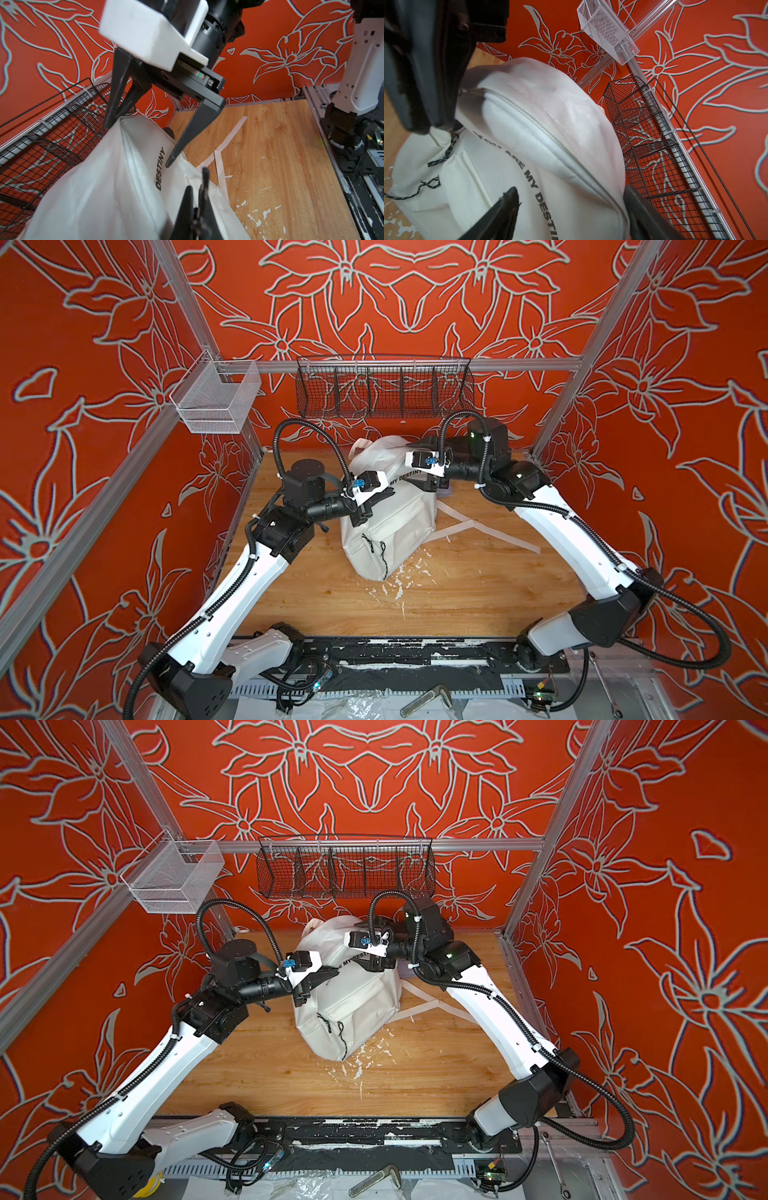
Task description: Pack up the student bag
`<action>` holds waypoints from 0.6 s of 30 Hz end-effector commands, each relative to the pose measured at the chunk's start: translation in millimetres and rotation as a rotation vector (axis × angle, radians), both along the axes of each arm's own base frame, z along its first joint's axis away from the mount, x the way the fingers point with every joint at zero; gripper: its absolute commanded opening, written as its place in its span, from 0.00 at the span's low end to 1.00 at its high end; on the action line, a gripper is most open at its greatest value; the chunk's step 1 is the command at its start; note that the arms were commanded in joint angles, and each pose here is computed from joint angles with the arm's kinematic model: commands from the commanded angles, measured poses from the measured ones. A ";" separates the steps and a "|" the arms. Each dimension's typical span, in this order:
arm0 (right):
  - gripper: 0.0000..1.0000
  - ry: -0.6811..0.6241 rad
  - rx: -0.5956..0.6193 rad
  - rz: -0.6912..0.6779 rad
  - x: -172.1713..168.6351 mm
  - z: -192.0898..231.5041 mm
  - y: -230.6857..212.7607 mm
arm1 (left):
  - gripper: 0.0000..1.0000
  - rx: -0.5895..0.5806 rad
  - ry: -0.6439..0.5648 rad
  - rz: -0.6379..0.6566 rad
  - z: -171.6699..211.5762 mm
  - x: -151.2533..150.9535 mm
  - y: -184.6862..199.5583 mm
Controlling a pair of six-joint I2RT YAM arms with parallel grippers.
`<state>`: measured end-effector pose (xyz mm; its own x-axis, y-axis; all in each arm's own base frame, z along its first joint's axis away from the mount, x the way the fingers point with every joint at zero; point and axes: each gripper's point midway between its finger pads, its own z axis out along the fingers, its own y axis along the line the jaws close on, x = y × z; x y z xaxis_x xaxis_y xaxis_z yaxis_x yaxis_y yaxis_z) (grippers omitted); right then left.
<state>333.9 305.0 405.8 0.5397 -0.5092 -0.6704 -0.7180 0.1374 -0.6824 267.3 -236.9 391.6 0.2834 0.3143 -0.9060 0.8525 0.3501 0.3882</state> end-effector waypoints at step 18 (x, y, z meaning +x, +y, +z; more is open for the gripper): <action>0.44 -0.178 -0.147 0.357 -27.5 -11.7 57.7 | 0.00 0.008 -0.043 -0.091 11.6 -13.4 -7.3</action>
<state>322.0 358.1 383.1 0.7847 -0.4182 -0.4575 -0.5685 -0.1916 -0.8000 261.0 -240.5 397.1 0.3167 0.3047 -0.8983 0.8597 0.3079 0.4075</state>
